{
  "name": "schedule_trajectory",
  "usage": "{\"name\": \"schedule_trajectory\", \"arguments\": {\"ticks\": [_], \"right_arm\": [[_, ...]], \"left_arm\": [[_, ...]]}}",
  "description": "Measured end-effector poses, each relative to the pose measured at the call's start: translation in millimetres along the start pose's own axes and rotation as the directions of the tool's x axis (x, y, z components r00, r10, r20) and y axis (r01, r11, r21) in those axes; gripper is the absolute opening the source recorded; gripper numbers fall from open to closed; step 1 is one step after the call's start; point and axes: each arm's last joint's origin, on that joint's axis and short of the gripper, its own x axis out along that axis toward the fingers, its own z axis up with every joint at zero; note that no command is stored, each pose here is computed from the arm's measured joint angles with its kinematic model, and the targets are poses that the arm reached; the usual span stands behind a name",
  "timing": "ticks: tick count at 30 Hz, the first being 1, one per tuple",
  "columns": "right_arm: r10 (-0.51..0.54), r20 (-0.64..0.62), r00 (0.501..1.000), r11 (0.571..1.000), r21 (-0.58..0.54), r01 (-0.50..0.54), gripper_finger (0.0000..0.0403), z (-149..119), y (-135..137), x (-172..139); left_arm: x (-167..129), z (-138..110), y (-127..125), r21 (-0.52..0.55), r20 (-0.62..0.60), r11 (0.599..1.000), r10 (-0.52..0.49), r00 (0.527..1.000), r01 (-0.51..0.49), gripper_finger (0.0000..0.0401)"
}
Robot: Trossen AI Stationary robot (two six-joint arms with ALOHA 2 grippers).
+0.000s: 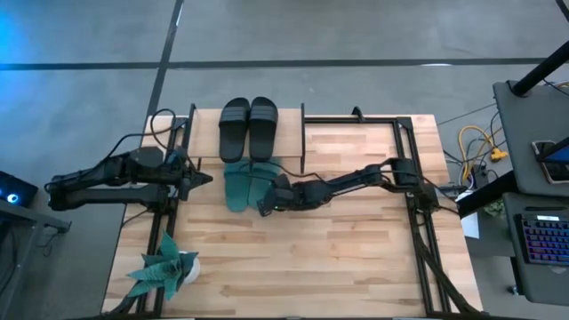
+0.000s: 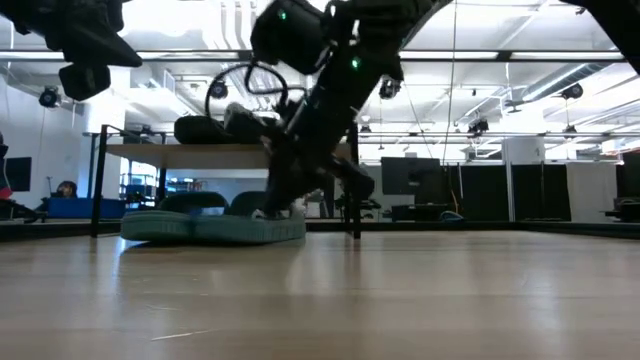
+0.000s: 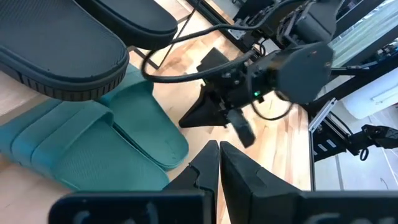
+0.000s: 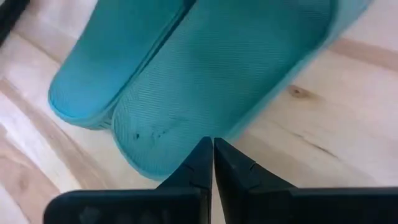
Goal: Pick and place slides into the shelf
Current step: Adjust the slides
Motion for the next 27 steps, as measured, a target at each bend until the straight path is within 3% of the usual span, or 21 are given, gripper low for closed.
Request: {"name": "schedule_trajectory", "arguments": {"ticks": [8,10,12,15,21,27], "right_arm": [[-0.180,-0.080,0.980,0.983,-0.045,0.177,0.0008,-9.9,-8.9,-12.1],[-0.116,-0.131,0.985,0.992,-0.062,0.109,0.0008,-17.1,-1.5,-14.7],[0.016,-0.182,0.983,0.997,-0.077,-0.031,0.0008,-25.2,12.9,-18.1],[0.164,-0.173,0.971,0.983,-0.057,-0.176,0.0008,-35.7,31.7,-23.8],[0.098,-0.115,0.989,0.995,0.017,-0.097,0.0008,-45.2,25.0,-12.8],[0.203,-0.097,0.974,0.979,-0.006,-0.204,0.0008,-39.7,35.0,-1.8]], "left_arm": [[0.3,-1.8,1.4,0.010,-0.020,1.000,0.016,1.000,-0.016,0.0000],[0.8,-3.8,3.1,0.009,-0.043,0.999,0.037,0.998,-0.036,0.0000],[1.2,-5.6,4.6,0.010,-0.062,0.998,0.058,0.996,-0.058,0.0000],[1.9,-6.1,5.6,0.011,-0.065,0.997,0.078,0.995,-0.078,0.0000],[3.7,-6.1,5.8,0.032,-0.070,0.996,0.088,0.994,-0.086,0.0000],[4.5,-6.1,5.9,0.034,-0.074,0.995,0.092,0.993,-0.089,0.0000]]}}
